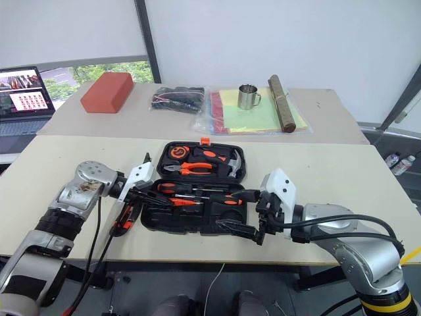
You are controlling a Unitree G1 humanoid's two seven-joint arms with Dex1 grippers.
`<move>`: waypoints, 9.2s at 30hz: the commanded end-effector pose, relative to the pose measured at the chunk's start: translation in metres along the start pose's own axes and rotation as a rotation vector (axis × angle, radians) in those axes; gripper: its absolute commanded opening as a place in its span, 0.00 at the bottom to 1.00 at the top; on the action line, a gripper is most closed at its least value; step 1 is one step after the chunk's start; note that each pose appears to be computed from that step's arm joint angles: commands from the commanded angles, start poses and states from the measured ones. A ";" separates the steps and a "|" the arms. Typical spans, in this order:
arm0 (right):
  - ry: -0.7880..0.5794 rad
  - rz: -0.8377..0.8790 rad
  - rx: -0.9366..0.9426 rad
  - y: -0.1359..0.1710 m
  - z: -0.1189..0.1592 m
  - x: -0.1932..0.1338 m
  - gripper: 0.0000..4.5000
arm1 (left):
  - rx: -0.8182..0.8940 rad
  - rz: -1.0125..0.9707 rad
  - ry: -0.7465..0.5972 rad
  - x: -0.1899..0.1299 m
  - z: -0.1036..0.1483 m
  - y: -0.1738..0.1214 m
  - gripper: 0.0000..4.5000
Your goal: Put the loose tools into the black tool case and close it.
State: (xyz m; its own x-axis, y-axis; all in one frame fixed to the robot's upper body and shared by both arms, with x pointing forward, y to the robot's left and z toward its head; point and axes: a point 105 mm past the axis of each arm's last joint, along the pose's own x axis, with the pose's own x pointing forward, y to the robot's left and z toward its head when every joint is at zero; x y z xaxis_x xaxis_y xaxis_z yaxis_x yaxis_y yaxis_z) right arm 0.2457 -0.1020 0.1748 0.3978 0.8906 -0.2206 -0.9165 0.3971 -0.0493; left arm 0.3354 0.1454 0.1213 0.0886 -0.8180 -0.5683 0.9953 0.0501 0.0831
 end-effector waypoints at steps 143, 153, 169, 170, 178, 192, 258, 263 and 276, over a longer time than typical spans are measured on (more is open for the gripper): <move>0.002 -0.036 -0.052 0.011 0.006 -0.017 1.00 | 0.205 -0.177 0.209 -0.016 0.012 -0.020 0.01; -0.002 -0.032 -0.041 0.011 0.005 -0.014 1.00 | 0.191 -0.176 0.077 -0.013 0.059 -0.013 0.01; -0.005 -0.050 -0.033 0.009 0.004 -0.015 1.00 | 0.212 -0.208 0.155 -0.003 0.039 -0.020 0.01; -0.005 -0.051 -0.033 0.008 0.004 -0.015 1.00 | 0.210 -0.216 0.152 -0.001 0.039 -0.022 0.01; -0.006 -0.056 -0.025 0.007 0.003 -0.015 1.00 | 0.249 -0.196 0.182 0.006 0.033 -0.017 0.01; 0.005 -0.062 -0.025 0.008 0.001 -0.017 1.00 | 0.205 -0.205 0.100 0.007 0.044 -0.013 0.01; 0.099 -0.118 -0.029 -0.035 -0.010 -0.002 0.01 | 0.237 -0.094 -0.176 -0.011 0.072 -0.044 1.00; 0.189 -0.036 0.008 -0.019 -0.039 0.013 0.01 | 0.237 -0.094 -0.168 -0.011 0.071 -0.046 1.00; 0.151 0.010 0.023 -0.010 -0.035 0.005 0.44 | 0.220 -0.060 -0.148 -0.013 0.065 -0.042 1.00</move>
State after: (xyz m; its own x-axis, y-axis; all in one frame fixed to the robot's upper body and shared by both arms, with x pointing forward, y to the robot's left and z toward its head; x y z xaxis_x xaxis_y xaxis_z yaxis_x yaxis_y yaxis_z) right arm 0.2541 -0.1071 0.1198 0.3589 0.8338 -0.4195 -0.9195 0.3932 -0.0053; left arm 0.2892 0.1141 0.1761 -0.0135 -0.8930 -0.4498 0.9691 -0.1224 0.2139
